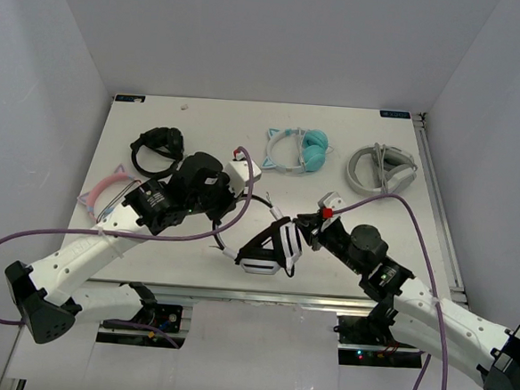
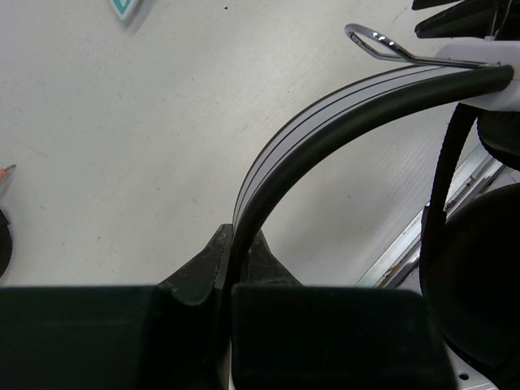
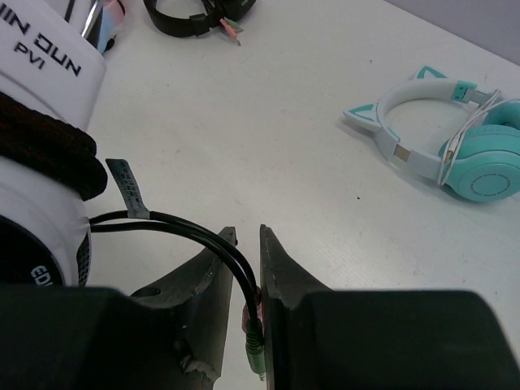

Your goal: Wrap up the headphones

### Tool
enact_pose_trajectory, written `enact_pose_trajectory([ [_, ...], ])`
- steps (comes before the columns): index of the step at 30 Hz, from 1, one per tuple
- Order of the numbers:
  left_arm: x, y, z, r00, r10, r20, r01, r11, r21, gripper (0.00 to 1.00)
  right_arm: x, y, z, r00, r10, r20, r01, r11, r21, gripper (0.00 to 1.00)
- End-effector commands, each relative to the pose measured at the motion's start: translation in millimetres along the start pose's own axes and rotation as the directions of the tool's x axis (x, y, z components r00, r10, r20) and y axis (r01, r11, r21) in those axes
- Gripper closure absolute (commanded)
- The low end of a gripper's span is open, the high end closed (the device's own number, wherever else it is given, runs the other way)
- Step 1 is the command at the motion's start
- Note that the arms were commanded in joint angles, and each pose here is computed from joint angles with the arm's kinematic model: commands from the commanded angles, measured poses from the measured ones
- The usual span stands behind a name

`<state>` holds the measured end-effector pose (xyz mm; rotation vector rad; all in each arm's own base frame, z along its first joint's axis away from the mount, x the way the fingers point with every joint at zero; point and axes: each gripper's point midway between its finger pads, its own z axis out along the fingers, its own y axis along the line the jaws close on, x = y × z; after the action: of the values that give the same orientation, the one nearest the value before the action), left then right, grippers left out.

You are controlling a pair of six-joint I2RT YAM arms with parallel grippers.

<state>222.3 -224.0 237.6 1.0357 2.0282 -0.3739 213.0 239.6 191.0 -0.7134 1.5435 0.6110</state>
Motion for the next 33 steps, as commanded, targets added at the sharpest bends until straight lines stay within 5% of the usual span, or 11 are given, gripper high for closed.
enact_pose_trajectory([
  [1, 1, -17, 4, 1.0, 0.028, 0.001, -0.028, 0.994, 0.103, 1.0, -33, -7, 3, 0.99, 0.012, 0.143, -0.017, 0.999, 0.031, 0.75],
  [12, 23, -10, 31, 0.988, 0.136, -0.073, -0.129, 0.987, 0.093, 1.0, -4, -11, 11, 1.0, -0.006, 0.027, 0.005, 0.998, 0.055, 0.86],
  [20, 49, 16, 65, 0.948, 0.196, -0.249, -0.2, 0.98, 0.012, 1.0, 25, -17, 14, 0.997, -0.055, -0.059, 0.06, 0.995, 0.074, 0.8],
  [26, 50, 11, 90, 0.955, 0.198, -0.22, -0.179, 0.978, 0.104, 1.0, 39, -39, 22, 0.984, -0.116, -0.134, 0.139, 0.975, 0.172, 0.79],
  [33, 76, 27, 128, 0.931, 0.149, -0.334, -0.114, 0.986, 0.122, 1.0, 79, -37, 37, 0.977, -0.092, -0.192, 0.121, 0.981, 0.149, 0.81],
])
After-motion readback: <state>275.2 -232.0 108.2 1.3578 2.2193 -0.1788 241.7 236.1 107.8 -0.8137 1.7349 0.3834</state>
